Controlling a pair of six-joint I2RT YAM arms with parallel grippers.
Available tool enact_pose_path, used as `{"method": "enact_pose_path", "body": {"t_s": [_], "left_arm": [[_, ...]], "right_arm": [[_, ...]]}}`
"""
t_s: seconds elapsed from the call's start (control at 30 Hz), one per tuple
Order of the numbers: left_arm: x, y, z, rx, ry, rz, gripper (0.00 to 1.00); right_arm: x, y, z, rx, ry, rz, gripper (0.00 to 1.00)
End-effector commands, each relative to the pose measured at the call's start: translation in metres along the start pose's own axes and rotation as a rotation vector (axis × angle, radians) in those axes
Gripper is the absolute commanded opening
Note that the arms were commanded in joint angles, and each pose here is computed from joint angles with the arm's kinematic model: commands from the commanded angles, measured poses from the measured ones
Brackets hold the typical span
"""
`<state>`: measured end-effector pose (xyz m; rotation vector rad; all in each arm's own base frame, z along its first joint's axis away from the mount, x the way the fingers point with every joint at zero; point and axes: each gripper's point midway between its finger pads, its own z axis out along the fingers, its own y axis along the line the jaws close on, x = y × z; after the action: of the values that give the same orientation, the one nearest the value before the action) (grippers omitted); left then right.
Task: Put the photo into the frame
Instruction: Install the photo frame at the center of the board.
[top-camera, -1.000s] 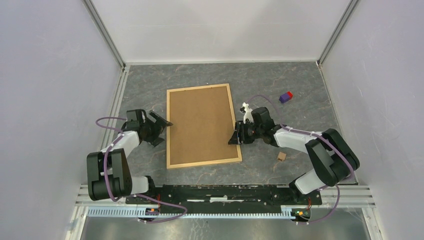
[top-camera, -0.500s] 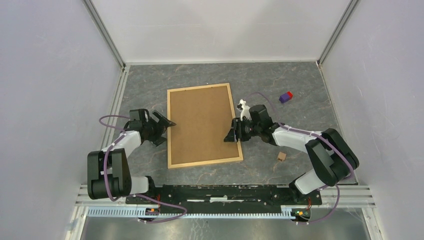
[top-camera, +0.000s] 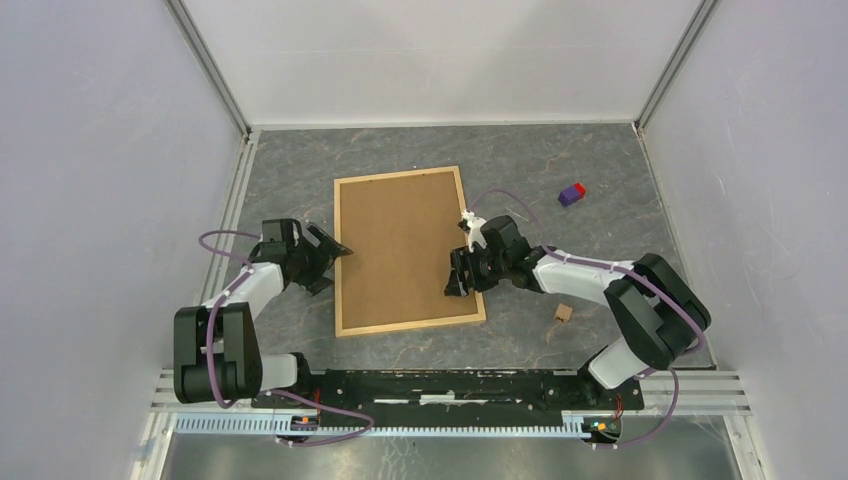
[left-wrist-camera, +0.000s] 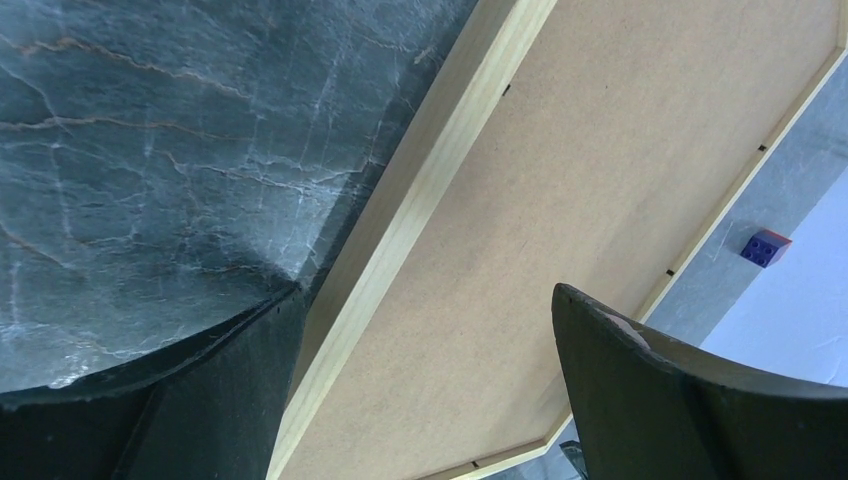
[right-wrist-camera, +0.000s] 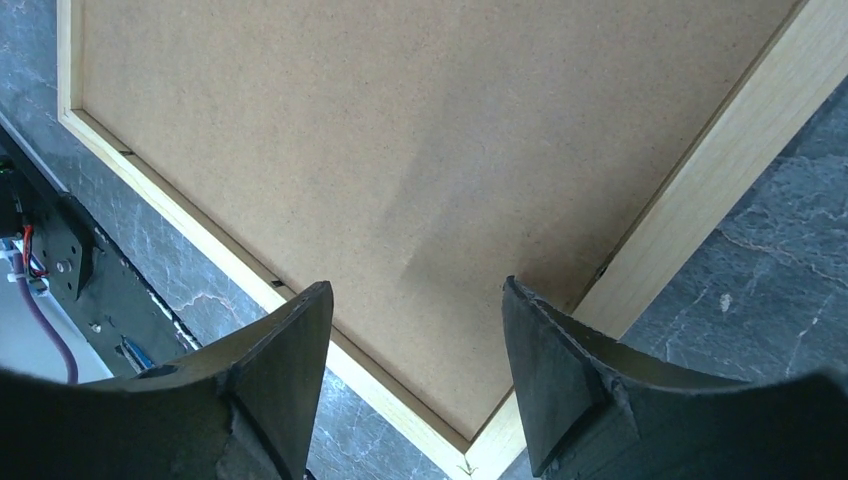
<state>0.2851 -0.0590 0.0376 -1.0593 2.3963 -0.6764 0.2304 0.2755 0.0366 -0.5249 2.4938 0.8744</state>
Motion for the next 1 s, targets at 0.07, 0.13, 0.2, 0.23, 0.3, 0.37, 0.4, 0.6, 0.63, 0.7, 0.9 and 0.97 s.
{"method": "enact_pose_path", "body": {"t_s": [0.07,0.13,0.2,0.23,0.3,0.37,0.4,0.6,0.63,0.7,0.9,0.97], "left_arm": [[0.010,0.004,-0.008,-0.025,0.006,0.091,1.00],[0.004,0.002,-0.016,-0.030,-0.031,0.130,1.00],[-0.001,-0.002,-0.023,-0.030,-0.072,0.169,1.00],[-0.004,-0.005,-0.025,-0.030,-0.089,0.186,1.00],[-0.006,-0.012,-0.029,-0.025,-0.102,0.210,1.00],[-0.003,-0.024,-0.033,-0.012,-0.105,0.265,1.00],[-0.003,-0.030,-0.034,-0.006,-0.113,0.291,1.00],[-0.008,-0.061,-0.044,0.014,-0.144,0.442,1.00],[-0.007,-0.062,-0.045,0.014,-0.141,0.461,1.00],[0.000,-0.062,-0.043,-0.009,-0.129,0.521,1.00],[0.015,-0.055,-0.030,-0.122,-0.063,0.645,1.00],[0.016,-0.058,-0.029,-0.152,-0.057,0.675,1.00]], "right_arm": [[-0.004,-0.009,0.004,0.054,0.028,-0.063,0.72],[-0.013,-0.005,-0.001,0.058,0.013,-0.076,0.73],[-0.021,-0.004,-0.007,0.070,-0.013,-0.090,0.77],[-0.024,-0.004,-0.010,0.077,-0.027,-0.095,0.78],[-0.027,-0.007,-0.016,0.109,-0.035,-0.103,0.83],[-0.026,-0.013,-0.021,0.148,-0.033,-0.105,0.88],[-0.026,-0.016,-0.024,0.171,-0.039,-0.104,0.91],[-0.050,-0.024,-0.037,0.262,-0.098,-0.133,0.98],[-0.052,-0.024,-0.038,0.270,-0.095,-0.130,0.98],[-0.044,-0.027,-0.038,0.281,-0.078,-0.104,0.98],[-0.028,-0.050,-0.045,0.384,-0.074,-0.047,0.98],[-0.024,-0.058,-0.045,0.421,-0.068,-0.034,0.98]]}}
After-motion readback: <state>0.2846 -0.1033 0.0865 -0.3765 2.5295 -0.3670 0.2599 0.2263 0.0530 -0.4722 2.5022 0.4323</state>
